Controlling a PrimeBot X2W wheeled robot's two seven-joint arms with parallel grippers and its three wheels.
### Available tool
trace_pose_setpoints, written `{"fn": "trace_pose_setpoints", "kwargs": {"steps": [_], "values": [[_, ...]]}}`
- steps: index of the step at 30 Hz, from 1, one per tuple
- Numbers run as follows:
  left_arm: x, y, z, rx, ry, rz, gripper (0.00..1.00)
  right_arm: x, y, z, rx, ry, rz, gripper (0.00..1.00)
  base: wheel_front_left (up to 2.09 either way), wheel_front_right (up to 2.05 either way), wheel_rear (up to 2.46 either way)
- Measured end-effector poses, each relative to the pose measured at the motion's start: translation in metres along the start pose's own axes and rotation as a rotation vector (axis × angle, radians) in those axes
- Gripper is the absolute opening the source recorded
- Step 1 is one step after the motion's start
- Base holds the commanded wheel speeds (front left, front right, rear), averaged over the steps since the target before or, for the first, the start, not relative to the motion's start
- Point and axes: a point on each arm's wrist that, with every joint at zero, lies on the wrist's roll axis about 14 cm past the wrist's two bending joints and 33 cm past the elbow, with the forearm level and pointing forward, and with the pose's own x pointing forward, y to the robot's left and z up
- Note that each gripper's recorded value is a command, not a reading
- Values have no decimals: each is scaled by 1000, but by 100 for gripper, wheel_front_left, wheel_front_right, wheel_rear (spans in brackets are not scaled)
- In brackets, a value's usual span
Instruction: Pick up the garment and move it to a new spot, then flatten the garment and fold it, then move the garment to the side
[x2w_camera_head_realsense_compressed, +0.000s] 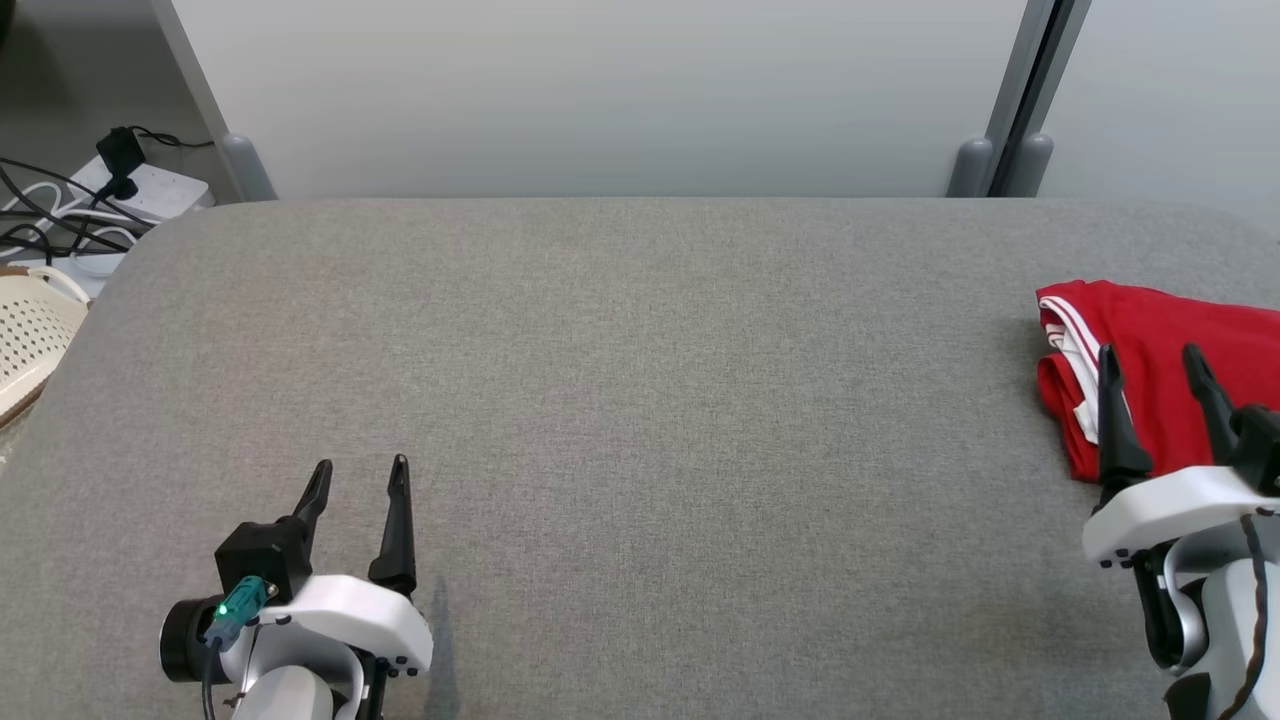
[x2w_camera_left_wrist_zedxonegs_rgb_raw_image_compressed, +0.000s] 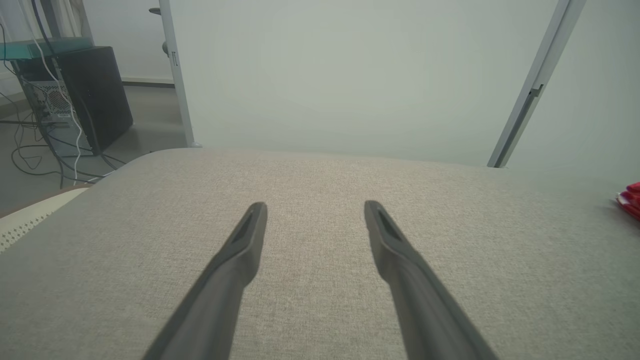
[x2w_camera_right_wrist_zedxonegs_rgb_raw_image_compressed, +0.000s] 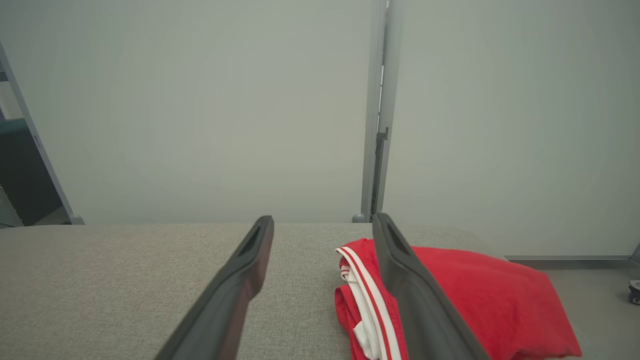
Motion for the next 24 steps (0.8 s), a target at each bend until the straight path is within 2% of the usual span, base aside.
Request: {"fn": "trace_pose_setpoints", "kwargs": {"steps": [24], "values": [[-17,10,3,19,-16,38,100,-31,42,-24,21,62,107,100,0,0,0]]}}
